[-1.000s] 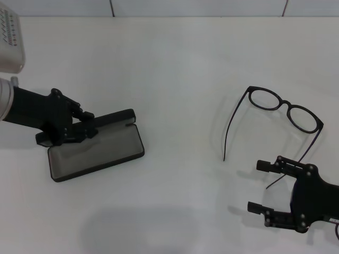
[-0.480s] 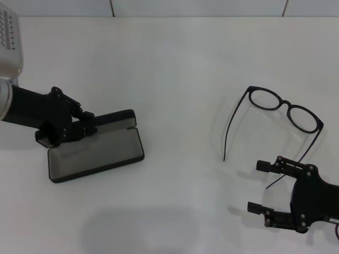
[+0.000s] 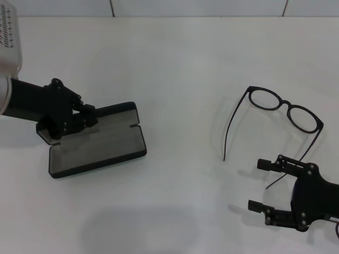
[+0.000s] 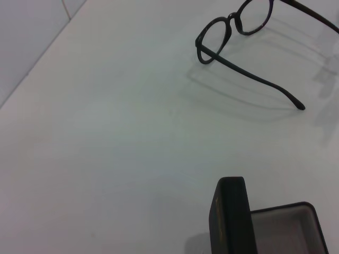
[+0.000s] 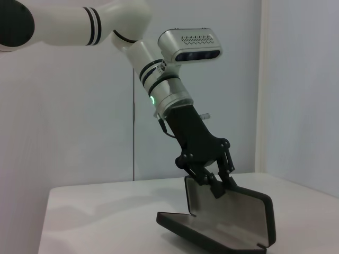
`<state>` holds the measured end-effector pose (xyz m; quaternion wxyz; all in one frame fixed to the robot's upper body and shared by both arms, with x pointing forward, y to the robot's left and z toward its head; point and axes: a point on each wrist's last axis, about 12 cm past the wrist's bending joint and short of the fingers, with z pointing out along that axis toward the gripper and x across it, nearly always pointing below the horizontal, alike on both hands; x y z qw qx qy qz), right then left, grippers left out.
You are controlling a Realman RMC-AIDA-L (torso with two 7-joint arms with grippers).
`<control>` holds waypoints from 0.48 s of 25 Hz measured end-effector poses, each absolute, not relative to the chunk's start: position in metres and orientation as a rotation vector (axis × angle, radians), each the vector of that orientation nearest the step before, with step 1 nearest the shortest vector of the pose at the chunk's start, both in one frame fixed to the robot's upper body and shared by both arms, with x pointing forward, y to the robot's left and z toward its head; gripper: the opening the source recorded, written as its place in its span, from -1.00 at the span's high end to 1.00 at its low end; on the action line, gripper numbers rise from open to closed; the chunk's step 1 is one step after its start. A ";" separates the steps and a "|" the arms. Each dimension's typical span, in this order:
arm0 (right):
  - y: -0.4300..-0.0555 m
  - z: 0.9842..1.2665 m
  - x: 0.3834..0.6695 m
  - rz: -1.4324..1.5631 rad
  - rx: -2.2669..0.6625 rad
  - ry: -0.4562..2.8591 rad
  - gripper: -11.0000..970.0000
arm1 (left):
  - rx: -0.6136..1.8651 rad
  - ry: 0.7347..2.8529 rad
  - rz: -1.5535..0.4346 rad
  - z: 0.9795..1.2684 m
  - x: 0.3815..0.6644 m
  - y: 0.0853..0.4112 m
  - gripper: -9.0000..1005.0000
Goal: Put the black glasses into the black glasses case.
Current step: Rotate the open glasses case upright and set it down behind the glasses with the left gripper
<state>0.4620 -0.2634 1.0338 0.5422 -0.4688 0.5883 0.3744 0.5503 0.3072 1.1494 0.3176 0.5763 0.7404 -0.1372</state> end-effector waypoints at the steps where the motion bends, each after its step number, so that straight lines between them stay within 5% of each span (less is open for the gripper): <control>1: -0.263 1.034 0.462 0.889 -1.113 1.397 -0.61 | 1.519 1.944 -0.359 1.150 0.550 0.306 0.57; 12: -0.264 1.034 0.463 0.885 -1.110 1.399 -0.62 | 1.698 1.638 -0.340 1.156 0.551 0.284 0.57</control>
